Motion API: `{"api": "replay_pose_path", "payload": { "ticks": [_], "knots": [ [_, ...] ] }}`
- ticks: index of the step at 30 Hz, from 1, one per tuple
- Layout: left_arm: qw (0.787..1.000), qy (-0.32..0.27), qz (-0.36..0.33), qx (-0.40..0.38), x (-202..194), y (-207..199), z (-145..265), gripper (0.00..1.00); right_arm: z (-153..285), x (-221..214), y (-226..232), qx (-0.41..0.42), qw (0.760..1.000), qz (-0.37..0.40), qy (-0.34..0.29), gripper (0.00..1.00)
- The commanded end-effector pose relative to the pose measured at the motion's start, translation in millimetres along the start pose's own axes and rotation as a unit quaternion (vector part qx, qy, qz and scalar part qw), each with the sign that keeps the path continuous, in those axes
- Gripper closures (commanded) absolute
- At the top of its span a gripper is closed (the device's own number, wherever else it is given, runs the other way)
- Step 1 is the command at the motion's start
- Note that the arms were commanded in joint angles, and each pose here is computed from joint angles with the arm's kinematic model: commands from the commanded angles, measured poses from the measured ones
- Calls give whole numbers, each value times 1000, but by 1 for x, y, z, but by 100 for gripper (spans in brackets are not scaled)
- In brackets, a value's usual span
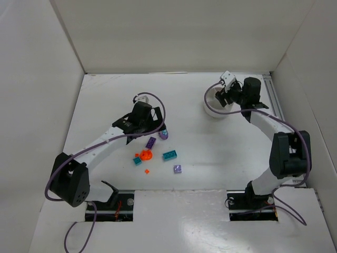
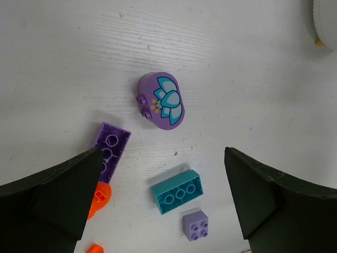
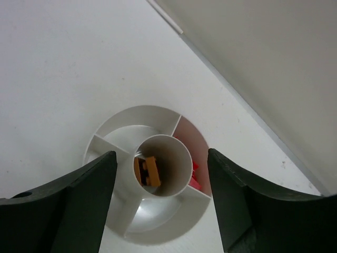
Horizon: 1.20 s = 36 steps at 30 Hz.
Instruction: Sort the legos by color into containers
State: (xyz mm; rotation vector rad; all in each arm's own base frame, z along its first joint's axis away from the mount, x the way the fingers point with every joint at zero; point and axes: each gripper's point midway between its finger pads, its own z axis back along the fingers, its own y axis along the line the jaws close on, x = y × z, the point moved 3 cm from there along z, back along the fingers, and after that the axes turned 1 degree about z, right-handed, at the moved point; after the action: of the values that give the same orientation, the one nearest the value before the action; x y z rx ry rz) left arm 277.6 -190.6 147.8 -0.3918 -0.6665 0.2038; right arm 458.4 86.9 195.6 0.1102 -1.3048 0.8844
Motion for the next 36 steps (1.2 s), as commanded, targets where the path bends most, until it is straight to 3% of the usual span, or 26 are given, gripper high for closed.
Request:
{"api": "replay_pose_path", "payload": {
  "ticks": [1,14,22,26,31,36],
  "knots": [
    [1000,-10,4,-14,13,-15,3,1,31,46,-18,-49,996,39,-56,25],
    [1000,3,5,27,15,-13,-33,1,84,53,15,-46,997,11,-63,25],
    [996,26,32,79,11,-8,-62,19,134,17,28,-118,992,-24,41,23],
    [995,24,44,88,10,-12,-73,27,147,6,39,-118,991,-30,61,21],
    [993,32,27,108,2,-16,-83,28,156,-2,40,-130,987,-36,89,21],
    [990,49,12,133,-13,-15,-95,38,161,-7,39,-139,984,-40,102,20]
  ]
}}
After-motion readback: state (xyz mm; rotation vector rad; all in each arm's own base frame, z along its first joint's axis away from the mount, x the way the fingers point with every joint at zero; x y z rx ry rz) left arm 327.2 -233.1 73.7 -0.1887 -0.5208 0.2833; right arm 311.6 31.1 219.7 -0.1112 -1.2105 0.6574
